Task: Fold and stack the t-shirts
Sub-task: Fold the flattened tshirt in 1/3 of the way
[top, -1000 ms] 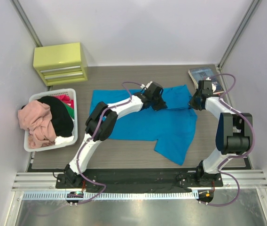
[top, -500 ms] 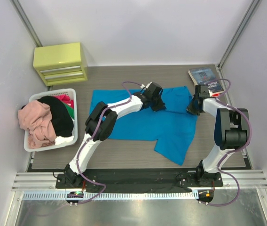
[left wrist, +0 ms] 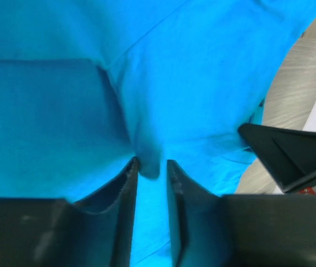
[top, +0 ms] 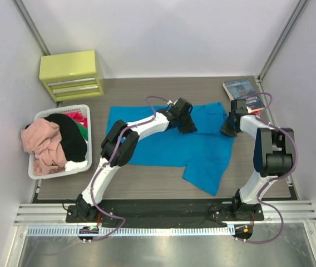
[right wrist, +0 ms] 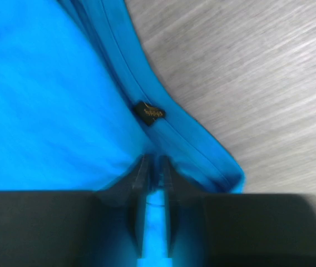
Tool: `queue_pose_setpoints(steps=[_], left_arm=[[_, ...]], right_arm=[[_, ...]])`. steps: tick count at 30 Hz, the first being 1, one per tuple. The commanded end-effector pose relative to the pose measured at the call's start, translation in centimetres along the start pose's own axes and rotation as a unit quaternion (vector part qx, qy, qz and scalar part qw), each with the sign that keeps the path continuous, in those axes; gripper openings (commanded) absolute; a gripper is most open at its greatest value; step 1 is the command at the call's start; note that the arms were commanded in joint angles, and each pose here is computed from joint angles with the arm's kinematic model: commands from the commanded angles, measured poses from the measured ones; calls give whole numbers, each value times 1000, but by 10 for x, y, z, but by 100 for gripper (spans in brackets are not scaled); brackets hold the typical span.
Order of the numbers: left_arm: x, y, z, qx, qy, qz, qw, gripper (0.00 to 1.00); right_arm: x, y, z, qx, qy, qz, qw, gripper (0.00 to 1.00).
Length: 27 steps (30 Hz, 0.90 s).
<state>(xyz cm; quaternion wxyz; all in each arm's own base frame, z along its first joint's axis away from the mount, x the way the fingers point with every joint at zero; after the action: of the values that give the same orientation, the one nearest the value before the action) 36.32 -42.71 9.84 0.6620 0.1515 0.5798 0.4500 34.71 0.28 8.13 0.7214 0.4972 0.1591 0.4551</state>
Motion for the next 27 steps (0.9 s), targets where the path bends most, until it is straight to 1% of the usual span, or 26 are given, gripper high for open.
queue_pose_setpoints(steps=[1, 2, 3, 4, 5, 6, 7, 8, 9, 10, 11, 12, 13, 14, 15, 16, 17, 18, 19, 20, 23, 24, 27], left_arm=[[-39, 48, 22, -24, -45, -45, 998, 45], [-49, 60, 28, -30, -53, -52, 997, 52], [-52, 68, 36, -39, -74, -53, 995, 69], [-58, 82, 43, -48, -82, -54, 994, 74], [-64, 97, 50, -51, -91, -49, 993, 76], [-60, 109, 65, -65, -100, -44, 992, 79], [-56, 119, 76, -79, -97, -36, 992, 80], [-51, 136, 84, -90, -94, -37, 991, 80], [-35, 147, 105, -109, -84, -31, 990, 81], [-23, 152, 115, -121, -77, -24, 989, 81], [-6, 162, 120, -131, -68, -8, 989, 81], [16, 168, 137, -147, -54, 10, 988, 82], [31, 171, 143, -152, -53, 23, 987, 83], [53, 169, 142, -140, -41, 47, 988, 82], [72, 178, 156, -150, -24, 60, 987, 82], [86, 180, 158, -150, -18, 74, 986, 81], [105, 181, 157, -146, -6, 106, 984, 81], [120, 190, 164, -153, 7, 122, 981, 81], [137, 191, 162, -154, 13, 155, 976, 80], [152, 197, 169, -166, 24, 174, 970, 80], [182, 205, 174, -169, 50, 205, 963, 78], [190, 205, 174, -166, 56, 214, 961, 75], [210, 206, 176, -163, 67, 236, 956, 72]], right_arm=[[17, 36, 31, -28, 23, 20, 999, 32], [21, 50, 40, -39, 27, 29, 998, 39], [33, 65, 60, -64, 35, 47, 996, 56], [39, 75, 70, -74, 38, 55, 995, 62], [44, 84, 75, -71, 42, 66, 994, 70], [57, 98, 91, -90, 46, 90, 991, 73], [65, 104, 95, -89, 51, 110, 989, 74], [74, 108, 99, -90, 55, 132, 986, 80], [83, 109, 105, -100, 57, 145, 983, 80], [90, 107, 107, -106, 59, 153, 981, 80], [107, 105, 103, -115, 71, 169, 976, 80], [116, 95, 101, -111, 76, 170, 976, 80], [128, 89, 94, -108, 82, 174, 975, 80], [137, 82, 93, -117, 83, 178, 974, 80], [140, 73, 89, -125, 84, 163, 975, 80], [147, 57, 78, -119, 94, 156, 976, 80], [148, 45, 75, -126, 90, 149, 977, 80], [148, 34, 72, -124, 89, 143, 978, 80], [146, 15, 67, -111, 87, 130, 981, 80], [145, 7, 65, -108, 81, 119, 984, 80], [137, -17, 52, -87, 78, 98, 988, 79], [135, -21, 48, -82, 78, 95, 989, 79], [128, -31, 39, -73, 78, 84, 991, 78]])
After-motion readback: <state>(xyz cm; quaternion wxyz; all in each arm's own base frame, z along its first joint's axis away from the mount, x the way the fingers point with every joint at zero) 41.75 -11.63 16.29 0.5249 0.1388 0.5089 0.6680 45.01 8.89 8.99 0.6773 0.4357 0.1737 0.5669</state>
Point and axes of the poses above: each gripper's point midway between its finger pads, its own y axis back along the fingers, its own x axis along the line the jaws close on, z = x × y, the point moved 7 cm from there along y, back along the fingers, and after that the axes turned 2 degrees about -y, right-handed, at the moved point
